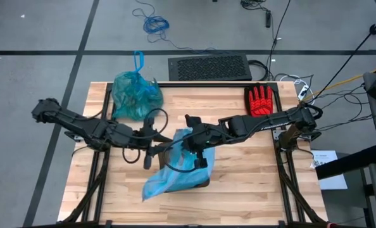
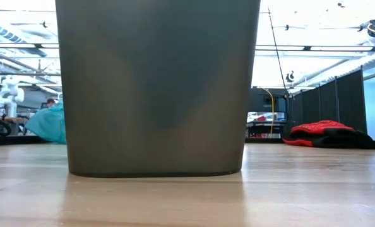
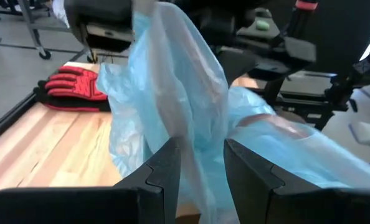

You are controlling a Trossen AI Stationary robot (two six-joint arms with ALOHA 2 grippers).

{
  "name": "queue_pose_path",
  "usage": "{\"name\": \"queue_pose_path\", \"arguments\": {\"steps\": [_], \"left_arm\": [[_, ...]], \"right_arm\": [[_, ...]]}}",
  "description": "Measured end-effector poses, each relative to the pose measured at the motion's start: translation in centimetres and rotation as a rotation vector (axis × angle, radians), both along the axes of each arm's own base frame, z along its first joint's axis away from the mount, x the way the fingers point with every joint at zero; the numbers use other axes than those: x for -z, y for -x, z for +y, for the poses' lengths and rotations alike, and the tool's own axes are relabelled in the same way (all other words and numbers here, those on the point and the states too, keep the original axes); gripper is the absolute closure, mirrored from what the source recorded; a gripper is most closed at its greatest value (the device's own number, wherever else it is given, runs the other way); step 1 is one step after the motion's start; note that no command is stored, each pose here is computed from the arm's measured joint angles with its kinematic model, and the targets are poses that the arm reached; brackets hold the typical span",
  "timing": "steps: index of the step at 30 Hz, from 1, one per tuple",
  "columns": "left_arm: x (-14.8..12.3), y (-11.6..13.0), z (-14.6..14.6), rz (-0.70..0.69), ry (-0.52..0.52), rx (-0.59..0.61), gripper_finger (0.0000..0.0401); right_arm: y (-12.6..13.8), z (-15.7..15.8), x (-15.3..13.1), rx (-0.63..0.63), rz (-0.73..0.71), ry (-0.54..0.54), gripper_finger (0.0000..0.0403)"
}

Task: Place trash/remove bag and relplace
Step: Insert the blue trash bag into the trash bin

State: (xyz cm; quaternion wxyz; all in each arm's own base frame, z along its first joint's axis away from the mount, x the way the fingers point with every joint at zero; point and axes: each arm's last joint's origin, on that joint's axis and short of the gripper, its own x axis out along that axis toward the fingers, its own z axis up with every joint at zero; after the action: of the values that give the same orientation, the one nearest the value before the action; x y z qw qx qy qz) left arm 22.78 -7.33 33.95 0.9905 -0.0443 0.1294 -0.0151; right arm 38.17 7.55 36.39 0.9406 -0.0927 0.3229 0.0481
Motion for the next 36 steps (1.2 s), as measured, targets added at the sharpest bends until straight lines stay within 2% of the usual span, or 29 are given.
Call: {"name": "queue_pose_path", "arguments": {"steps": [6, 13, 18, 21, 26, 32, 36], "left_arm": [[0.2, -0.3, 0.3, 0.010, -0.008, -0.032, 0.0282], [0.2, -0.3, 0.4, 0.006, -0.008, -0.048, 0.0282], [0.1, -0.4, 0.4, -0.002, -0.004, -0.043, 0.0284], [-0.1, -0.4, 0.4, -0.029, 0.002, -0.059, 0.0305], [-0.4, -0.5, 0.4, -0.061, -0.024, -0.067, 0.0389], [-0.8, -0.3, 0.7, -0.030, -0.079, -0.108, 0.0399], [-1.5, 0.2, 1.0, 0.016, -0.130, -0.168, 0.0400]], "right_arm": [[0.0, 0.4, -0.3, -0.016, -0.014, 0.003, 0.0403], [0.4, 1.5, -2.4, -0.054, -0.067, 0.005, 0.0403], [0.5, 1.4, -2.7, -0.061, -0.078, 0.013, 0.0403], [0.5, 1.4, -2.7, -0.061, -0.078, 0.013, 0.0403], [0.4, 1.4, -2.7, -0.062, -0.083, 0.016, 0.0403], [0.5, 1.4, -2.6, -0.086, -0.074, 0.053, 0.0401], [0.6, 1.6, -2.5, -0.122, -0.061, 0.112, 0.0372]]}}
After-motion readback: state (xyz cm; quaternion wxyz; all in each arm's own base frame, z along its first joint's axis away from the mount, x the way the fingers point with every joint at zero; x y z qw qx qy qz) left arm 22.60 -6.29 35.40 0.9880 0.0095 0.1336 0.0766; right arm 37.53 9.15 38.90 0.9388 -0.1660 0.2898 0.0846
